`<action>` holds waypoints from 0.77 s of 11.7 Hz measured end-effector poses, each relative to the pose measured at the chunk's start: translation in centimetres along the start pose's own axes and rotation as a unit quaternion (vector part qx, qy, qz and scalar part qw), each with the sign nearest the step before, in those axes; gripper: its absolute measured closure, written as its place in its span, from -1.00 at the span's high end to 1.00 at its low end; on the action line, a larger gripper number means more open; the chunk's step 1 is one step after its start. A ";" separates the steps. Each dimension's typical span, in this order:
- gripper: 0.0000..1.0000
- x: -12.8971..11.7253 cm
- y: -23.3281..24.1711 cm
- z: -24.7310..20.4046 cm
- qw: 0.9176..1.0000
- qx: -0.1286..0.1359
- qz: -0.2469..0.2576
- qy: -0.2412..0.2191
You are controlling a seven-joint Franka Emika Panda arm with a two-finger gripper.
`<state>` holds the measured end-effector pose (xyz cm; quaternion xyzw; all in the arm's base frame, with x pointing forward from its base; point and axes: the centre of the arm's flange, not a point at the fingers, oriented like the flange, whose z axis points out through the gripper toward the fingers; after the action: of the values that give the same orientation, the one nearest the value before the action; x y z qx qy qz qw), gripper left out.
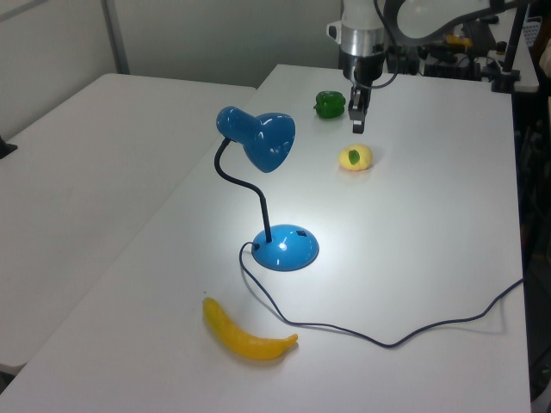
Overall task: Turn off lamp
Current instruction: 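Move the gripper down toward the switch on the blue lamp base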
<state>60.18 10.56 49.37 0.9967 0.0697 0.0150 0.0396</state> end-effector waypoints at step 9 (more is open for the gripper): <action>-0.98 2.4 -7.8 8.3 0.993 0.013 -0.112 0.025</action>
<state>61.81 17.92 40.54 0.9822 0.1825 0.0343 0.0268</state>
